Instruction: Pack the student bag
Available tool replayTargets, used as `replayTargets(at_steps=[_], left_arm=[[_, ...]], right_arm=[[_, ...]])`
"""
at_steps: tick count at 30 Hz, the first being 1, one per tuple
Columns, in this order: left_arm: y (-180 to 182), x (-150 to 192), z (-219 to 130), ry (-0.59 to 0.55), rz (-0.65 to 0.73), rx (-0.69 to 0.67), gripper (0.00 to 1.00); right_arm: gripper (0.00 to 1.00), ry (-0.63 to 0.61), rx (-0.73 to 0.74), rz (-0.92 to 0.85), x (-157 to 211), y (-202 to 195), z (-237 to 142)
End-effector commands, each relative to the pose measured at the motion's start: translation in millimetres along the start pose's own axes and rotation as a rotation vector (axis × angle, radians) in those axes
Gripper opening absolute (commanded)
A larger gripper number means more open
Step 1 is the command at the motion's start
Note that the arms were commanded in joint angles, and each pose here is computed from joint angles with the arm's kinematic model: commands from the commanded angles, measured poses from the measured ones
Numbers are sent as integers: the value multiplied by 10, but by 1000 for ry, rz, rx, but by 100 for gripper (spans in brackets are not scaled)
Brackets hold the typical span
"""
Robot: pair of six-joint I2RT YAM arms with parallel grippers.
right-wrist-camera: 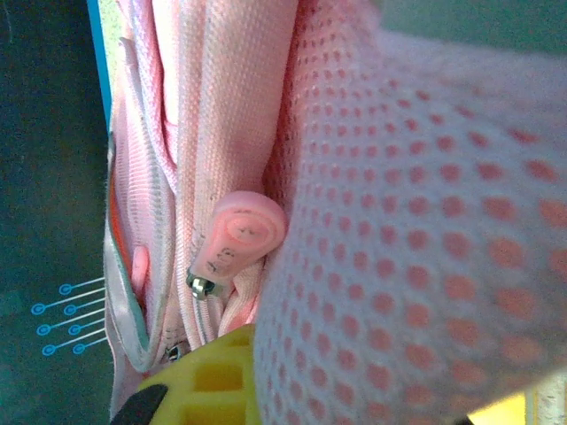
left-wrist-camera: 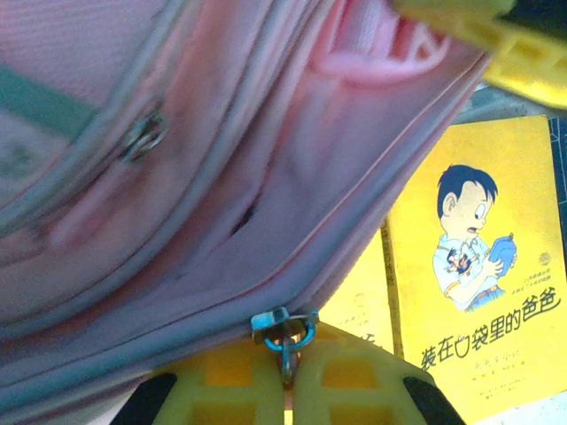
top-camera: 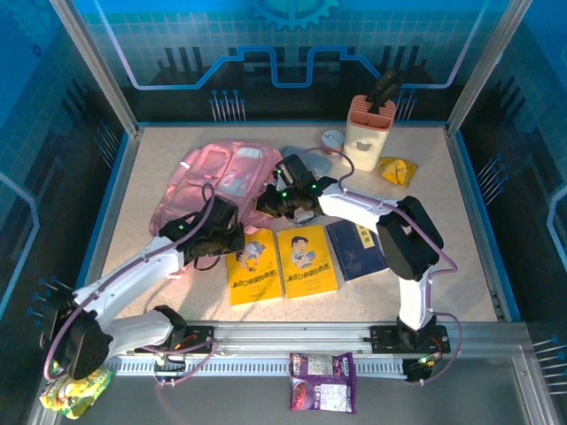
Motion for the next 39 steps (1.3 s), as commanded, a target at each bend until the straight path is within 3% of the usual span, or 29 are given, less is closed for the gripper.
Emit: replayTargets(at_steps=[1,7,13,17,23,29,33,39], left_arm=[[264,241,-153,56,-10,-98,0],[392,473,-191,141,-9,-133,0],[158,355,-164,89,-61,0,0],[-159,139,-124,0,-108,173,0],[-207,-47,-85,-51,-99,152,0],[-227,-113,-52,-72,-105,151,0],[-249,-113,-48,-69,-115,162,0],[-290,-127,-66,-67,-114,178,0]], right_arm=[[0,-140,-1,-70,-542,67,-308],[0,-132,-4,-81,-820,111,-278],[0,-92,34,-94,-871,101,-102],[21,-62,34,-122,-790,104,-133],[63,-35,19,-169,-552,114,-423],[76,13,-26,-104,-80,12,-565],[77,34,-57,-36,262,-8,-409],[76,60,-40,64,459,-22,-66]])
Point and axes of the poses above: each hand's point on the last joint's axis, 136 mm out from that joint toward the fingers, its own z axis out along the fingers, its own y axis along the line the jaws close on, x = y × z, the point moved 2 cm from there along -z, back along the fingers, and after that the axes turned 5 degrees about z, right-handed, at the moved point
